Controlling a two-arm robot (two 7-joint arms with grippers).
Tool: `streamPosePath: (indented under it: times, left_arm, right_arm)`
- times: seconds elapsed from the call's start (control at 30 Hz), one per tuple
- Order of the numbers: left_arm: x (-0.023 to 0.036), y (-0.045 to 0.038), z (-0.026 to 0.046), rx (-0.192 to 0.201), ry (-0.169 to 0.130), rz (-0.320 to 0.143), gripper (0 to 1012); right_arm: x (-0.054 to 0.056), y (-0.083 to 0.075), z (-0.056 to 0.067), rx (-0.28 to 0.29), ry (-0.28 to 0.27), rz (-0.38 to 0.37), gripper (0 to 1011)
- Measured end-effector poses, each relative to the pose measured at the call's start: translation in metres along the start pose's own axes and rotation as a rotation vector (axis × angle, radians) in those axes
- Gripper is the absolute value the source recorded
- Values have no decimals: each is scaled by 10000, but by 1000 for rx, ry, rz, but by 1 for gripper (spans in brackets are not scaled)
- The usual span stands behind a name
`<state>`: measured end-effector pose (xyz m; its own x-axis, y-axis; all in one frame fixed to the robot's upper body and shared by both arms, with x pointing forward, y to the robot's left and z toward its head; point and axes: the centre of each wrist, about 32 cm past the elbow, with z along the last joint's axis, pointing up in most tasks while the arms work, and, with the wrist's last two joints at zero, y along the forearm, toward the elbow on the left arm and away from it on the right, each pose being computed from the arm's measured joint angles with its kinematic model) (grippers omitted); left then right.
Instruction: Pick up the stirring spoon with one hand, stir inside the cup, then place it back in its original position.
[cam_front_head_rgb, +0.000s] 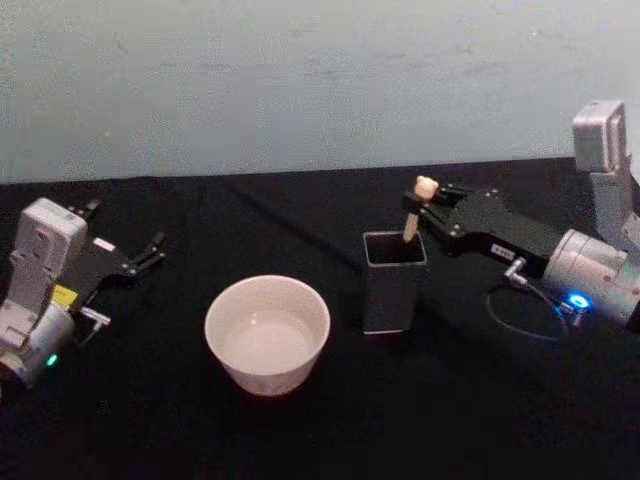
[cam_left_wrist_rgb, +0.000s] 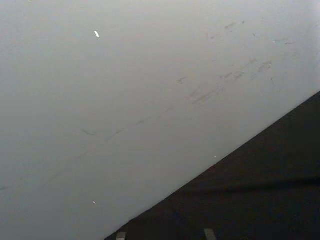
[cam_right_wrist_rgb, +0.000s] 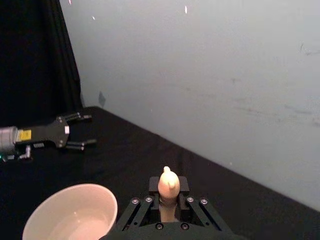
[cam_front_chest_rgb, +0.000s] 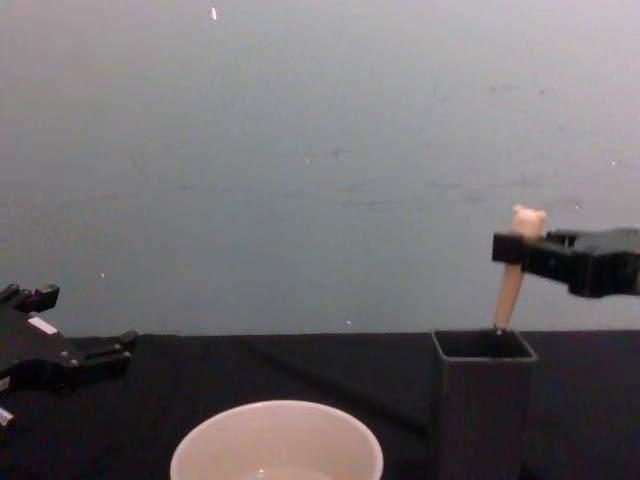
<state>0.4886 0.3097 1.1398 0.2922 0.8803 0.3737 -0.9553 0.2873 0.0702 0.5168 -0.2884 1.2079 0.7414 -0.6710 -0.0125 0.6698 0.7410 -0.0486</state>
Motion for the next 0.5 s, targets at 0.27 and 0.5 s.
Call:
streamPosePath:
  times: [0.27,0.5]
  left_arm:
    - [0,0,0,0,0,0,1001]
    - [0,0,0,0,0,0,1001]
  right_arm:
    - [-10,54,-109,-52,3,-8,210]
    - [-11,82,-186,-83,8,-16,210]
